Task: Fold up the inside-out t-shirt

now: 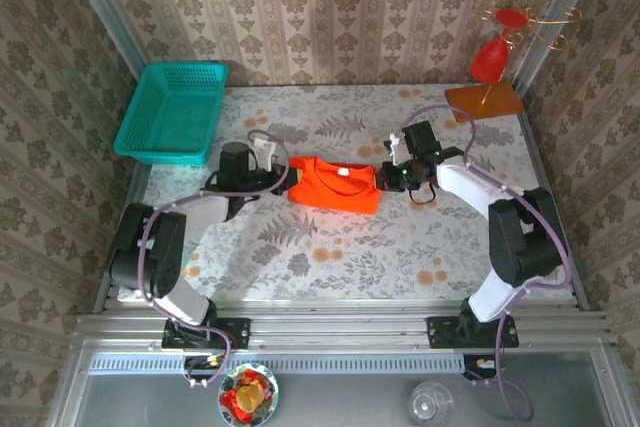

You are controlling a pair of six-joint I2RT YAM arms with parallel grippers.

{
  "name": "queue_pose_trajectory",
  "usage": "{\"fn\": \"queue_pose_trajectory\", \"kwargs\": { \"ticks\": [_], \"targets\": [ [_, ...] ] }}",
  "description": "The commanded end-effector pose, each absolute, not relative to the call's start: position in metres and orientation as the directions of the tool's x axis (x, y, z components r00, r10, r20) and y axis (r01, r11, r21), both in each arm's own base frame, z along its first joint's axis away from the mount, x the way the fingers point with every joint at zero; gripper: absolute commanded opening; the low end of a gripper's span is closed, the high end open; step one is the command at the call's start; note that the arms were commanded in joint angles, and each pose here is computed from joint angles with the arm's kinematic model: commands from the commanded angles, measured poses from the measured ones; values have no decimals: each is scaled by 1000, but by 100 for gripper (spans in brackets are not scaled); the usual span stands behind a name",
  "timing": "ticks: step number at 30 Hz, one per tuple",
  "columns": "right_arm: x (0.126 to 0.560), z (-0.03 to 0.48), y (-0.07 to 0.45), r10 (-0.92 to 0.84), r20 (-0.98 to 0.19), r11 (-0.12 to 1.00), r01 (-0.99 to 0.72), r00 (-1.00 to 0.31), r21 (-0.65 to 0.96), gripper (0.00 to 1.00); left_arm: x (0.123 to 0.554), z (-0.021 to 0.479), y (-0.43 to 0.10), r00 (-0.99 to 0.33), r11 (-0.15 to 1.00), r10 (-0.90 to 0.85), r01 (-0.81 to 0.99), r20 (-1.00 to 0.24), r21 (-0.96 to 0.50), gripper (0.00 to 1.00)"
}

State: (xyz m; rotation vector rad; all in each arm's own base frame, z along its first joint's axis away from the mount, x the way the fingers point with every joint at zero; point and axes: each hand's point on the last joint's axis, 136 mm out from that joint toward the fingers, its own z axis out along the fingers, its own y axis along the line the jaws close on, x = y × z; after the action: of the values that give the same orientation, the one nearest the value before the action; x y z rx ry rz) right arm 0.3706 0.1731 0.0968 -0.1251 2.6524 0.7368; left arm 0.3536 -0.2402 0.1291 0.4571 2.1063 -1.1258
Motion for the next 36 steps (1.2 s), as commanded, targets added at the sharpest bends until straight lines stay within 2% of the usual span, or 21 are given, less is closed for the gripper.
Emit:
{"fn": "queue_pose_trajectory", "kwargs": {
  "ticks": [1, 8, 11, 18, 24, 30, 36],
  "targets": [
    [374, 101, 171, 56, -340, 862, -126, -939, 491, 0, 367, 128, -238, -731, 542, -32, 560, -681, -626, 0],
    [366, 119, 176, 15, -347, 854, -168, -938, 492, 0, 364, 129, -237, -755, 540, -42, 534, -655, -650, 0],
    [350, 123, 183, -1, -350, 848, -186, -937, 495, 0, 347, 128, -232, -767, 545, -28, 526, -641, -653, 0],
    [287, 119, 193, -53, -276, 864, -182, -960, 469, 0, 289, 129, -230, -810, 568, 41, 501, -585, -653, 0],
    [264, 131, 206, -60, -274, 858, -190, -960, 477, 0, 263, 121, -217, -859, 645, 82, 433, -506, -629, 0],
    [293, 133, 213, -21, -300, 863, -169, -954, 477, 0, 294, 108, -203, -877, 720, 56, 366, -476, -590, 0],
    [328, 113, 217, 38, -236, 864, -87, -971, 497, 0, 332, 86, -207, -903, 725, 74, 341, -424, -598, 0]
  ]
}}
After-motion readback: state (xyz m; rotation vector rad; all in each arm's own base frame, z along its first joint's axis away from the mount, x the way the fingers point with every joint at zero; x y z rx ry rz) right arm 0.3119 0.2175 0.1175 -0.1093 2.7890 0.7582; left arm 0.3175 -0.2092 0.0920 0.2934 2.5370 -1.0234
